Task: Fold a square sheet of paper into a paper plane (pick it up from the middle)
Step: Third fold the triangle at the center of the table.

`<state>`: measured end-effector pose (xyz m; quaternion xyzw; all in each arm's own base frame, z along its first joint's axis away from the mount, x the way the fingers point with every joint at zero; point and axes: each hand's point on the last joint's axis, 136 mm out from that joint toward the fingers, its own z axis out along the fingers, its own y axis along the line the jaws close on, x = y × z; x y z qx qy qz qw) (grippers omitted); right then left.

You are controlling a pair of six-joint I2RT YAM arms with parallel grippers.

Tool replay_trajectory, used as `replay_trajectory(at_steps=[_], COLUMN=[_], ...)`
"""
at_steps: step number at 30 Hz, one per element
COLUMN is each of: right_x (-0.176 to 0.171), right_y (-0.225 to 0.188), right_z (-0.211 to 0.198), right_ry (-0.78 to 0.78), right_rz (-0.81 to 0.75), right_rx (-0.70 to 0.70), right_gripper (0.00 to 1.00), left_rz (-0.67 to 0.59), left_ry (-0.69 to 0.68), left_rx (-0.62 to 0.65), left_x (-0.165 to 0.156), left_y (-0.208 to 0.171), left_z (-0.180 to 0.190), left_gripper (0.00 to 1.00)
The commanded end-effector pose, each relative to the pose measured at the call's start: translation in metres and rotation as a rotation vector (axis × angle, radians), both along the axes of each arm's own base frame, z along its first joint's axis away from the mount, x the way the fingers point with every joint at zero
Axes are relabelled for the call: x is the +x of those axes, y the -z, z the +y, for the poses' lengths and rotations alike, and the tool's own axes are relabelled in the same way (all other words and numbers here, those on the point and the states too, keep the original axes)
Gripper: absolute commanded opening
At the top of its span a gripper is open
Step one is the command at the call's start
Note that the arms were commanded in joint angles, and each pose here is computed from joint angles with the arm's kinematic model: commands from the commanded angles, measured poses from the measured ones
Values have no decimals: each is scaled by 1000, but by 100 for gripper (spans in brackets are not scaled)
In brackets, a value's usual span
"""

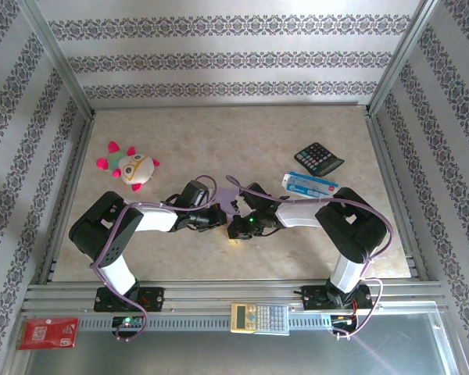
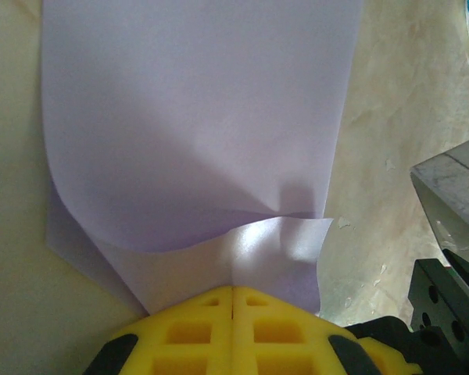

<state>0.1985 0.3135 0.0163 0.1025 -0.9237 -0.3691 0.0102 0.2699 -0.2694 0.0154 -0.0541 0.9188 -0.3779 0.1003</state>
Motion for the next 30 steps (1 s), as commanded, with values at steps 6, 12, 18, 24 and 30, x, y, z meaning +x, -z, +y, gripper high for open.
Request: replay_trajectory(at_steps=[6,12,18,24,30], right_x=[-15,-28,-39,-49,-52], right_y=[21,27,31,32,24], right_z=[-19,-30,-38,-47,-53], right_ry=[2,9,15,22,34], right_rz=[41,63,76,84,76], right_rx=[-48,-64,-79,-91,-73], right_gripper=[2,1,0,0,0], left_rz=[148,149,155,157,160], left_ry=[-1,5,11,17,15], left_rx=[215,238,257,266,261], left_x=[-33,-35,-37,-37,-38], left_y=[55,59,63,64,63], left_z=[37,40,43,44,44], left_gripper=[0,0,0,0,0])
